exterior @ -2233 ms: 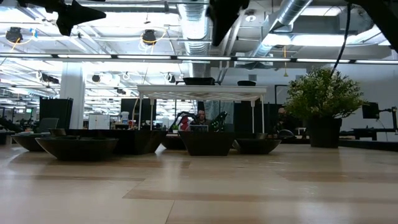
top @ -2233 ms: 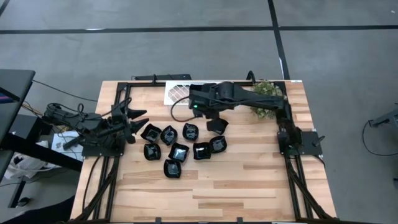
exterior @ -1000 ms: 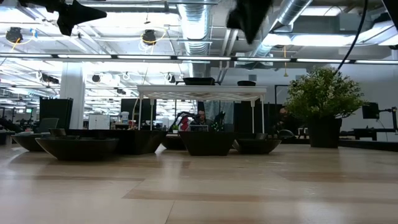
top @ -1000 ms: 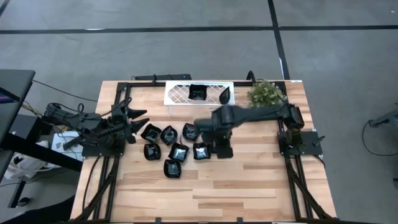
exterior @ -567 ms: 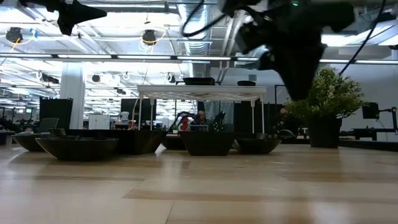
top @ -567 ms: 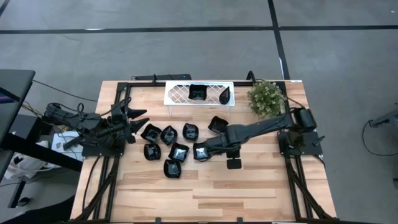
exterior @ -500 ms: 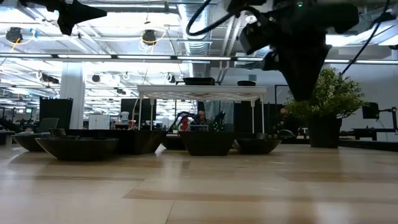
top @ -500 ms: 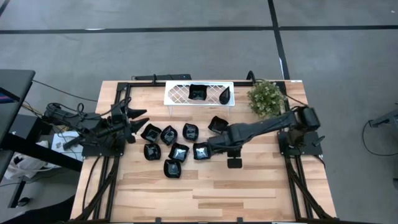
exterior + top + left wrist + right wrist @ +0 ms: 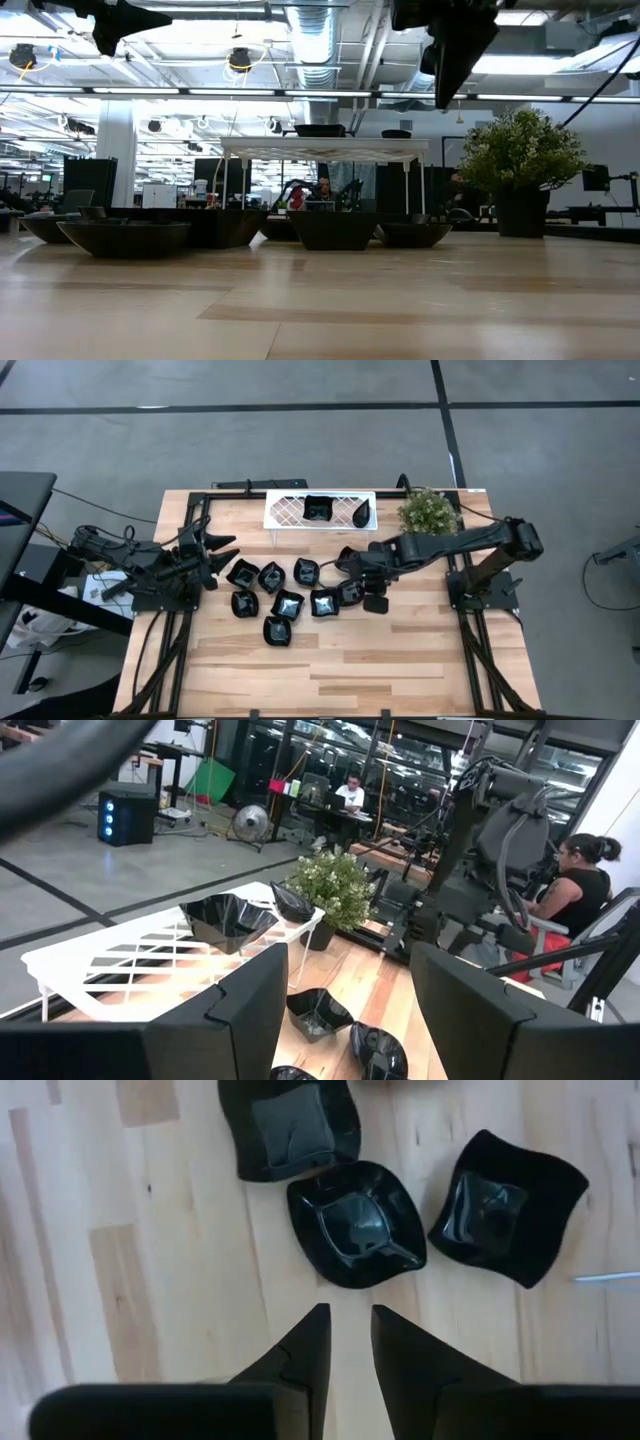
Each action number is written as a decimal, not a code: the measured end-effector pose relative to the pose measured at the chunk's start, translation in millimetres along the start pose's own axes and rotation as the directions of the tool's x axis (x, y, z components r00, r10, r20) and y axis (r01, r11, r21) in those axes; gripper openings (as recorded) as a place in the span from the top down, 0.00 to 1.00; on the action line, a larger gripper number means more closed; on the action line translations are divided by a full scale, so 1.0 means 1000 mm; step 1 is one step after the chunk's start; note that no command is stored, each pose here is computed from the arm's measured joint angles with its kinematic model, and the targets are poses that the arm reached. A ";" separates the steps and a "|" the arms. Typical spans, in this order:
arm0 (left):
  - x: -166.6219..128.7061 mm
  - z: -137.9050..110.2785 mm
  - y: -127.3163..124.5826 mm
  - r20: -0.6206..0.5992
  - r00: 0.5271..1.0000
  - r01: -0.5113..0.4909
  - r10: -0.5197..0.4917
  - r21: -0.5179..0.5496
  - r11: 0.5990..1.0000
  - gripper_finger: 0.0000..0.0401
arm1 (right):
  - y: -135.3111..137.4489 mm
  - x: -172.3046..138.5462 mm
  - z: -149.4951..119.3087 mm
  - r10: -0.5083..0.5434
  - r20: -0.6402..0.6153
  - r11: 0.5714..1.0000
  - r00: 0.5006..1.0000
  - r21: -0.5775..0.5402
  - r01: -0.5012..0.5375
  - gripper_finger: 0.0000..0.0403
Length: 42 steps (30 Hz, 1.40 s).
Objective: Pick & Place Mini shaped plates
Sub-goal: Stack the distorted square plate on top of the distorted square plate on the shelf
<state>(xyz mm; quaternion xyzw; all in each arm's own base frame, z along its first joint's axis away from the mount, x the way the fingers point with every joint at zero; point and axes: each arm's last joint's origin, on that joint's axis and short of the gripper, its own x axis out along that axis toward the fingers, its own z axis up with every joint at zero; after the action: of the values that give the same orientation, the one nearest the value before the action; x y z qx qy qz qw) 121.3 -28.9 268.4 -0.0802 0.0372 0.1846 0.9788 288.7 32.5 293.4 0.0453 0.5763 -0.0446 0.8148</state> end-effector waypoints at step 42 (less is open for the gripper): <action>0.000 0.001 0.000 0.008 1.000 0.002 -0.002 -0.007 1.000 0.47 | 0.022 0.050 -0.001 0.299 0.295 0.922 0.907 -0.334 -0.196 0.82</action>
<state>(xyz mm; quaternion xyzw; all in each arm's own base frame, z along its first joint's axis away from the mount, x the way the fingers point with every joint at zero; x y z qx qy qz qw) 121.4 -29.0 269.2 -0.0831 0.0327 0.1841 0.9788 306.6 53.4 246.5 -0.0123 0.4162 0.1401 0.8983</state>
